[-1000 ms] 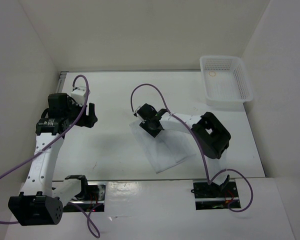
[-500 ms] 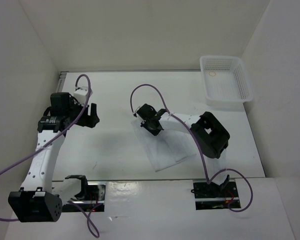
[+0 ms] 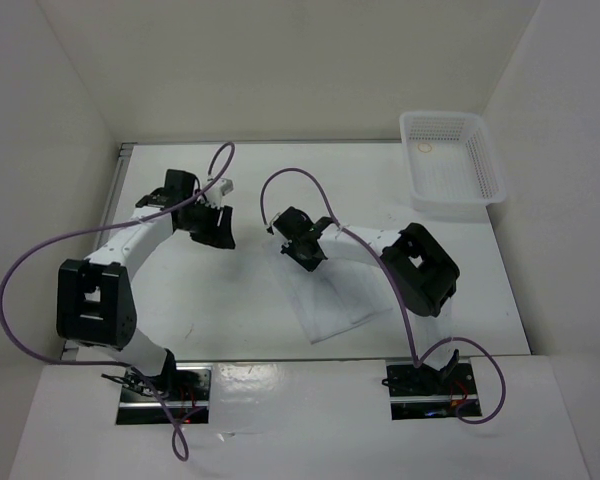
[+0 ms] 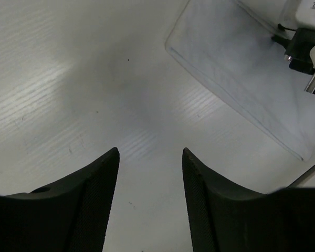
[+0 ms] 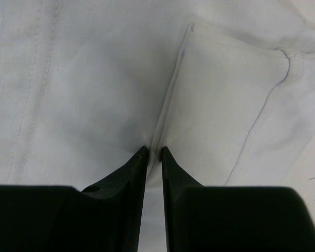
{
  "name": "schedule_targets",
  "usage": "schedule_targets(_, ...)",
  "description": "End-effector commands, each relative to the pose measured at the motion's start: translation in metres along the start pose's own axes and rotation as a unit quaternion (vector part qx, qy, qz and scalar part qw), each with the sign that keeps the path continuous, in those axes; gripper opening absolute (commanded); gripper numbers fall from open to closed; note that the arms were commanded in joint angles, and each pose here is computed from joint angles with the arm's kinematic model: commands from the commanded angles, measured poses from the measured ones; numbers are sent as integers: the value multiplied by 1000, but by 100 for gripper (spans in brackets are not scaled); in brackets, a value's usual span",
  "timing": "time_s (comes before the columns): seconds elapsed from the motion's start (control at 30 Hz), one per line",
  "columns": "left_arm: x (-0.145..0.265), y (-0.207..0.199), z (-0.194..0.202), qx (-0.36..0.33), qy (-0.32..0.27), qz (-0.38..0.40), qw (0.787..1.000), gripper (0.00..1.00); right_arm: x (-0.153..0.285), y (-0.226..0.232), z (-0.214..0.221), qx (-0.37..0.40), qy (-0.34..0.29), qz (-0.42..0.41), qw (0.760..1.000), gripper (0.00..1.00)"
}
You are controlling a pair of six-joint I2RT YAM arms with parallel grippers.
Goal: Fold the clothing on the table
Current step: Fold the skirt
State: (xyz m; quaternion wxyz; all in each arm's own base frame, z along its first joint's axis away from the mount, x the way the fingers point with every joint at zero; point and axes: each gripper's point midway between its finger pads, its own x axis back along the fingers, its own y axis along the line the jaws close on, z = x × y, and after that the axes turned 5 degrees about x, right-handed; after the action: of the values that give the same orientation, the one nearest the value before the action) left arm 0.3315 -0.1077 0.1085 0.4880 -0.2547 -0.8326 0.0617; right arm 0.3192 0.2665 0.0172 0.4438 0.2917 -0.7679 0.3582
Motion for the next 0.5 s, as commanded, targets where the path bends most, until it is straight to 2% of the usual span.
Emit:
schedule_targets(0.0,-2,-16,-41,-12,-68,56,996,58,2,6,-2,-5,1,-25,1000,22)
schedule_targets(0.1,-16,-19,-42,-1,-68,83,994,56,10,7,-6,-6,-8,-34,999,22)
schedule_targets(0.27,-42,-31,-31,7,-37,128,991,55,20,6,-17,-9,-25,-41,999,22)
schedule_targets(0.47,-89,-21,-15,20,4,123,992,58,27,5,-21,-10,-37,-44,998,22)
